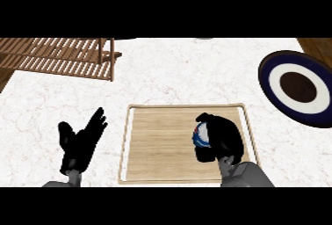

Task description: Pick the can from the tray and place it in the plate

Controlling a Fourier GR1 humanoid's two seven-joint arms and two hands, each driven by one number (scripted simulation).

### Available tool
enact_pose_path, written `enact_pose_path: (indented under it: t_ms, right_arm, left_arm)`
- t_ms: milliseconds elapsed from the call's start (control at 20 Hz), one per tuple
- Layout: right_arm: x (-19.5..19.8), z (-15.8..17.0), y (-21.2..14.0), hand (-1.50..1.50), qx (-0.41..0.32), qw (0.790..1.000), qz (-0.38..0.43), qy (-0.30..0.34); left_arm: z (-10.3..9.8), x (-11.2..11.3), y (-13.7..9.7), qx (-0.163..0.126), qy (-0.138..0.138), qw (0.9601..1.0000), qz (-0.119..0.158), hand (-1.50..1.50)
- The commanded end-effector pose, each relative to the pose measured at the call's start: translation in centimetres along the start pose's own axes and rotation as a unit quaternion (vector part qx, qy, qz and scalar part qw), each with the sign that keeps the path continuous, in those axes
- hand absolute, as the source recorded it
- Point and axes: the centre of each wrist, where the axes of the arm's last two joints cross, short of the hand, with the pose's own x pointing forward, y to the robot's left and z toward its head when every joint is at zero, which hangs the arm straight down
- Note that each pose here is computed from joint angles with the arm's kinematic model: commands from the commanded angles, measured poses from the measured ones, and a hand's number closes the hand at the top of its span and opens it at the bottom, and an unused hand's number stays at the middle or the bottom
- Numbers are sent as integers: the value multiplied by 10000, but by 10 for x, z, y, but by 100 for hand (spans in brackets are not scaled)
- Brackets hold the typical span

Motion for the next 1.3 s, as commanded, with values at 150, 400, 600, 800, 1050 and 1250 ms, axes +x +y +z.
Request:
enact_pose_path:
  t_ms: [150, 400, 600, 800, 1050, 1250]
  right_arm:
    - [-6, 9, 2, 150, -175, 9991, 362, -161]
    - [-3, -5, 25, 150, -711, 9954, 522, -362]
    - [22, -49, 3, 150, -1866, 9800, -127, 675]
    - [39, -67, -27, 150, -3246, 9405, -720, 702]
    - [53, -79, -31, 150, -4602, 8822, -851, 514]
    - [58, -79, -48, 150, -5249, 8359, -1501, 571]
  left_arm:
    - [-5, 1, -3, -109, 17, 9999, -58, 0]
    - [-14, 10, -4, -18, -7, 10000, 11, 0]
    - [-5, 5, 11, -116, -3, 9998, -166, 0]
    - [-10, 13, -3, -238, -74, 9997, -10, 0]
    - [-12, 6, -1, -190, -84, 9998, -66, 0]
    - [3, -12, 2, -170, 58, 9998, 15, 0]
